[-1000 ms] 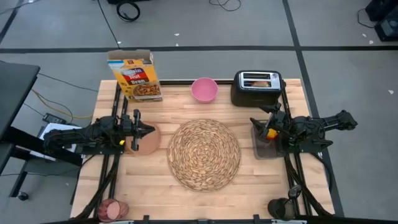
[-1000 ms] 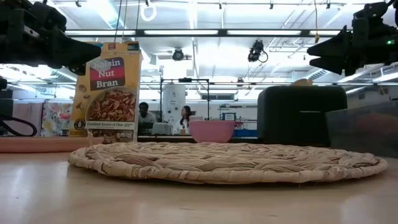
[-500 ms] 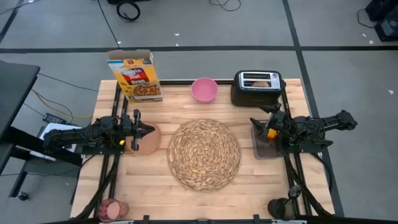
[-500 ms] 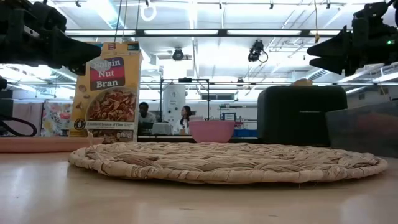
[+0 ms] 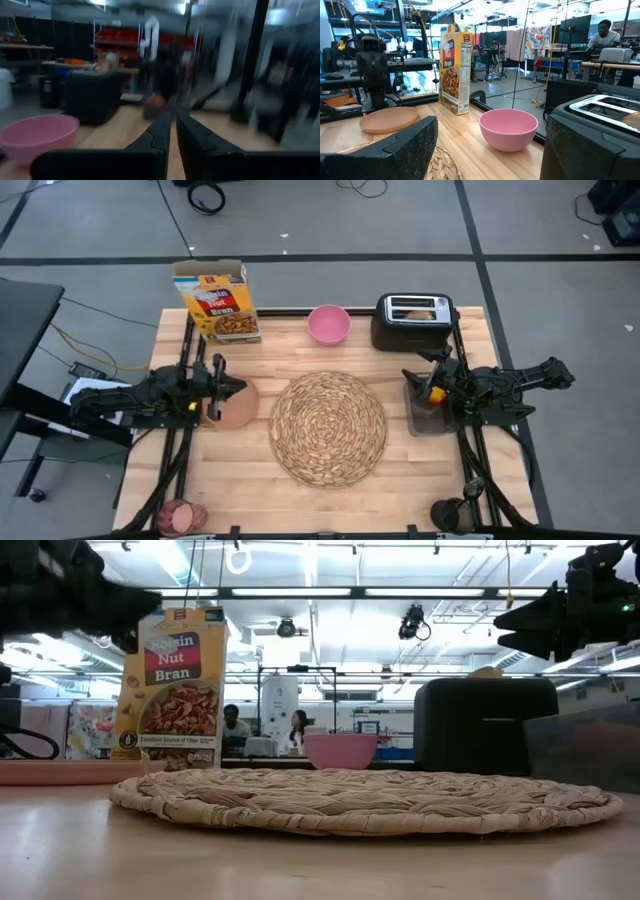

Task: Arrange a breakfast setting
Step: Put the light orange plate on the brown placemat

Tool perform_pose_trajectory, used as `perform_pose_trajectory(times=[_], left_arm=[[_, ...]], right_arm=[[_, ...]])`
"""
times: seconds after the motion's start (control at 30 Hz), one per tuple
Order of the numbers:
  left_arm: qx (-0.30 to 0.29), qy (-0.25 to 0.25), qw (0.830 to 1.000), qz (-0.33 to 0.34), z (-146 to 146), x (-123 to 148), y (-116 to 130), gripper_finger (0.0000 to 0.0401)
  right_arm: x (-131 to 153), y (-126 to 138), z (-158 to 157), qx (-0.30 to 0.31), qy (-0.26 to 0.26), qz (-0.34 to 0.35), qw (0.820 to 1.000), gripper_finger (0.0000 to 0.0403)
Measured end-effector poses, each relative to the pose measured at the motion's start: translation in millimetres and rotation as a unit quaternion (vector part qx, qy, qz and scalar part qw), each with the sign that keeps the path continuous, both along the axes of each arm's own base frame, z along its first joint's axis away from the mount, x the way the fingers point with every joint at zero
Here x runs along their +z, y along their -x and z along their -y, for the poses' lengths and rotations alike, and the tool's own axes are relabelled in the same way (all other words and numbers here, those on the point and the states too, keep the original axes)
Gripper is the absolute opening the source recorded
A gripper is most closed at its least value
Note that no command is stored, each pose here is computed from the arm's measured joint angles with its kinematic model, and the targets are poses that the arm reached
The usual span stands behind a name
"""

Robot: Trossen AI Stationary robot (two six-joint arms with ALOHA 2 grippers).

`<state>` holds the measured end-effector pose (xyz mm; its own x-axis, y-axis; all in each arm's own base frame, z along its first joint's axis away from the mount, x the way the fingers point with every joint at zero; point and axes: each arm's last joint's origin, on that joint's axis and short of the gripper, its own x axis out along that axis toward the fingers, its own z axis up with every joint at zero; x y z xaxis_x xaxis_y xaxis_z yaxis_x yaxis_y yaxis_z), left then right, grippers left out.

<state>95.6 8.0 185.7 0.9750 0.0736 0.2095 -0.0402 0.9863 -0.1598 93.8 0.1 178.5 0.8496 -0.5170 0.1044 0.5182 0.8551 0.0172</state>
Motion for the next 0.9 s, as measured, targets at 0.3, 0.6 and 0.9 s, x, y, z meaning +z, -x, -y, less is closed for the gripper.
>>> perform_pose_trajectory(times=[0.3,0.6,0.9], left_arm=[[0.046,0.024,0.999,0.007,-3.1,22.2,-2.8,0.0039],[0.082,0.075,0.985,-0.135,-8.9,52.4,-45.1,0.0039],[0.117,0.206,0.931,-0.277,-14.8,88.5,-109.7,0.0038]], right_arm=[[0.1,0.0,0.0,0.0,0.0,0.001,1.0,0.0373],[0.4,0.1,0.0,0.0,0.0,0.002,1.0,0.0373],[1.1,0.2,0.0,0.0,-0.002,0.007,1.0,0.0373]])
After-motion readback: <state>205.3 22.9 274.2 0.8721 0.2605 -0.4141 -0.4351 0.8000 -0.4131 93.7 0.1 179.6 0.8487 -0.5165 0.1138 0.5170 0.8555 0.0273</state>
